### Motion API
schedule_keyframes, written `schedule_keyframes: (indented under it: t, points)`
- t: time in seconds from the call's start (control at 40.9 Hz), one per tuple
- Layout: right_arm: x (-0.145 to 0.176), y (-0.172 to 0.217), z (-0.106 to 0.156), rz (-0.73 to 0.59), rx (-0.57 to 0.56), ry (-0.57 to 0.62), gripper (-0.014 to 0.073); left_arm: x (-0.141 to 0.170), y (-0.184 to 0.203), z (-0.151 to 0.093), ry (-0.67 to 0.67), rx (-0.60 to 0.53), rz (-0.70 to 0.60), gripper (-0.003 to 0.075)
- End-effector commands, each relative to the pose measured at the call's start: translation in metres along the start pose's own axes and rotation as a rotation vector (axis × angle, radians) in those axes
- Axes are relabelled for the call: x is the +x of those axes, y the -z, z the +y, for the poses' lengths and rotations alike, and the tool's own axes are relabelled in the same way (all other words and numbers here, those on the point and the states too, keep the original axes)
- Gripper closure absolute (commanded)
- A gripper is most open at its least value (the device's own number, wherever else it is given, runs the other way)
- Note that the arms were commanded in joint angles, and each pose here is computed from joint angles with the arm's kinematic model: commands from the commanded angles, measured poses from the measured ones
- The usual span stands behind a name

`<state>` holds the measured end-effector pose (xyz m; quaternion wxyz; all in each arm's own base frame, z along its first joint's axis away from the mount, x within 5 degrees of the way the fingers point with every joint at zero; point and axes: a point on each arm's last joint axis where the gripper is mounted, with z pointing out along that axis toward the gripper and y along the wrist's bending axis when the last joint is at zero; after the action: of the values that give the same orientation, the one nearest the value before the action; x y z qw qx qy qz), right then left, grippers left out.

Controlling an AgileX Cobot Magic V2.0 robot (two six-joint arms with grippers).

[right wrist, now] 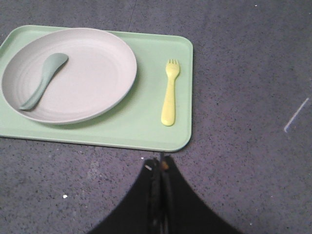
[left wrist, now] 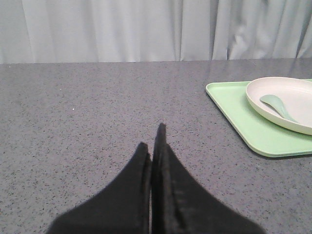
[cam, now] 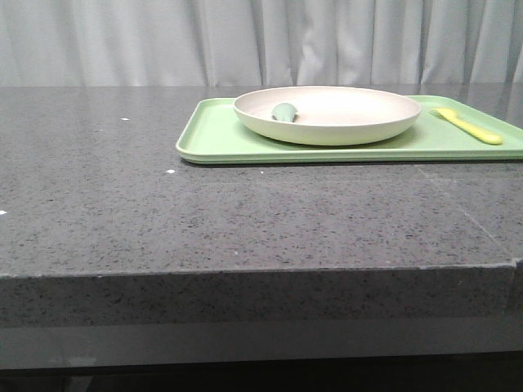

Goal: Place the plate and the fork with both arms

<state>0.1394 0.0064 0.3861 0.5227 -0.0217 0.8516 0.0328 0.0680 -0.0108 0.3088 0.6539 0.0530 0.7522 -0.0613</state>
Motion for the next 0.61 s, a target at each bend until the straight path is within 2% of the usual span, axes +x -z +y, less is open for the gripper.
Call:
schedule_keyframes:
  t: [0.0, 0.171, 0.269, 0.416, 0.587]
  points:
    - [0.024, 0.011, -0.001, -0.203, 0.027, 0.014, 0.0662, -0.015, 0.002, -0.001, 0.003, 0.005, -0.099, 0.0738]
    - [0.088, 0.018, -0.002, -0.334, 0.049, 0.011, 0.0662, -0.015, 0.002, -0.001, 0.003, 0.005, -0.099, 0.0738]
    - [0.112, 0.026, -0.001, -0.406, 0.05, 0.008, 0.0662, -0.015, 0.002, -0.001, 0.003, 0.005, -0.099, 0.0738]
    - [0.126, 0.038, -0.001, -0.517, 0.054, 0.013, 0.0662, -0.015, 0.002, -0.001, 0.003, 0.005, -0.099, 0.0738]
    - [0.127, 0.044, 0.0, -0.554, 0.054, 0.015, 0.0662, -0.015, 0.002, -0.001, 0.003, 0.005, -0.099, 0.0738]
